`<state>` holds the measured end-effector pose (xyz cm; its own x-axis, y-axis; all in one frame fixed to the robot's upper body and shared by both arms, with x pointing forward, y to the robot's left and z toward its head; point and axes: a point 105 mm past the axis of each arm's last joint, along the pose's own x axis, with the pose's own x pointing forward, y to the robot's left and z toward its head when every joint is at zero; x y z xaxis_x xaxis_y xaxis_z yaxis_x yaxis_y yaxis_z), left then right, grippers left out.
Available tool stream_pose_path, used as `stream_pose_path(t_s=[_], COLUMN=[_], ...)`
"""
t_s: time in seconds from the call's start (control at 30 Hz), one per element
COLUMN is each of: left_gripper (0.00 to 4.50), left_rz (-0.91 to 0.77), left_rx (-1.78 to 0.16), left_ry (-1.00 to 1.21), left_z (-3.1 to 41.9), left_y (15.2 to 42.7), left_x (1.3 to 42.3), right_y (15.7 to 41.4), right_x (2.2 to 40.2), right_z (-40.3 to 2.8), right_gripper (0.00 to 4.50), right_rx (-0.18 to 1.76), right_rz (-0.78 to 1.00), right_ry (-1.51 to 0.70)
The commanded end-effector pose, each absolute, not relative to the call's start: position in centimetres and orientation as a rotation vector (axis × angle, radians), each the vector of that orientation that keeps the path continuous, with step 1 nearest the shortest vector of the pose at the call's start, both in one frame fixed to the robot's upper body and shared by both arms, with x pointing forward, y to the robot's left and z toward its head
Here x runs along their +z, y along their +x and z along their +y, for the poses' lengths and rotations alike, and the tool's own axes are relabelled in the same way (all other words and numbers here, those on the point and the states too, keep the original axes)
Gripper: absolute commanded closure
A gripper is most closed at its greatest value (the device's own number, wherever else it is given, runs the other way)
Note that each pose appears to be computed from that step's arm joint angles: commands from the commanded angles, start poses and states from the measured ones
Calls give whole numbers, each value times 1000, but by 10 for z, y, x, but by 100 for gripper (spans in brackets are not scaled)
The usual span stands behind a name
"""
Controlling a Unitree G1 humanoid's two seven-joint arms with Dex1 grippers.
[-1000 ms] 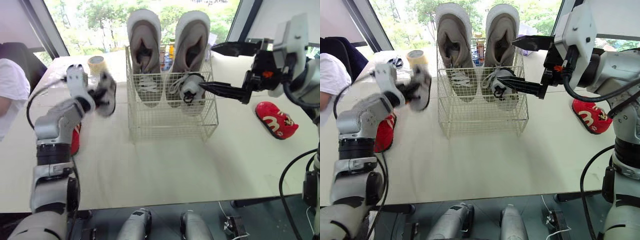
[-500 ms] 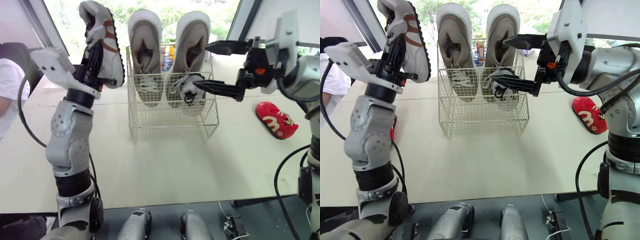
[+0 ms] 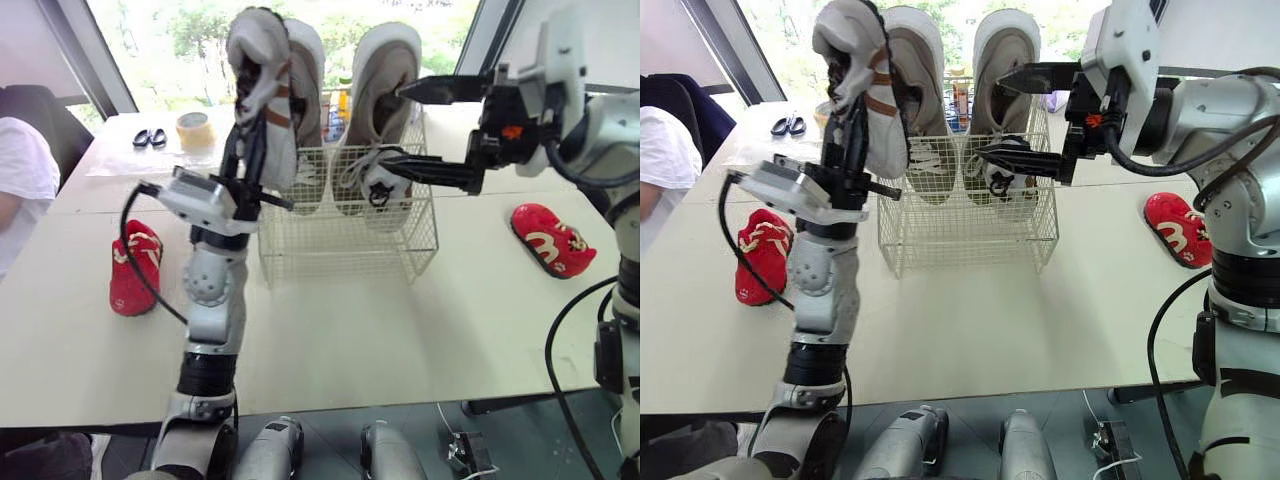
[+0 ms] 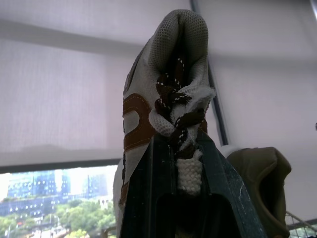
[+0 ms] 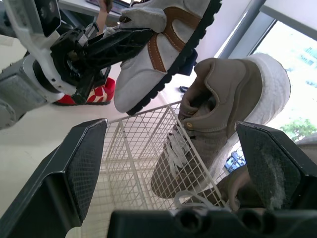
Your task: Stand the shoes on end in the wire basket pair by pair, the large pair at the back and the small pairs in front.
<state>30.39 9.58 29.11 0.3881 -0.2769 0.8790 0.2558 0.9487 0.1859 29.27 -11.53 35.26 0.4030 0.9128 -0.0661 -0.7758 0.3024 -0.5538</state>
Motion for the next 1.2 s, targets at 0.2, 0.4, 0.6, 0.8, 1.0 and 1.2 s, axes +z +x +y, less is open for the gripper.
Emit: stream_pose_path(t_s=[0.2,0.4,0.6,0.8,1.0,1.2], left_gripper=[445,445,445,445,445,445], left_rz=[-1313,-1315,-1198,-1083,-961,-834], left_rx=[-262,-266,-254,-226,-253,-317], left_ry=[121,160,149,192,136,125], left_z=[76,64,61,67,66,68], left_y=[308,318,341,361,369,364], left_x=[278,265,253,244,228,197], right_y=[282,281,280,279,278,277], right_x=[364,363,362,360,358,357], right_z=[-116,-117,-118,-120,-120,-120], right_gripper=[0,0,0,0,0,0], right_rx=[1112,1095,1079,1063,1054,1051], right_rz=[-321,-324,-335,-341,-347,-351], right_ry=[-589,-581,-568,-561,-558,-561])
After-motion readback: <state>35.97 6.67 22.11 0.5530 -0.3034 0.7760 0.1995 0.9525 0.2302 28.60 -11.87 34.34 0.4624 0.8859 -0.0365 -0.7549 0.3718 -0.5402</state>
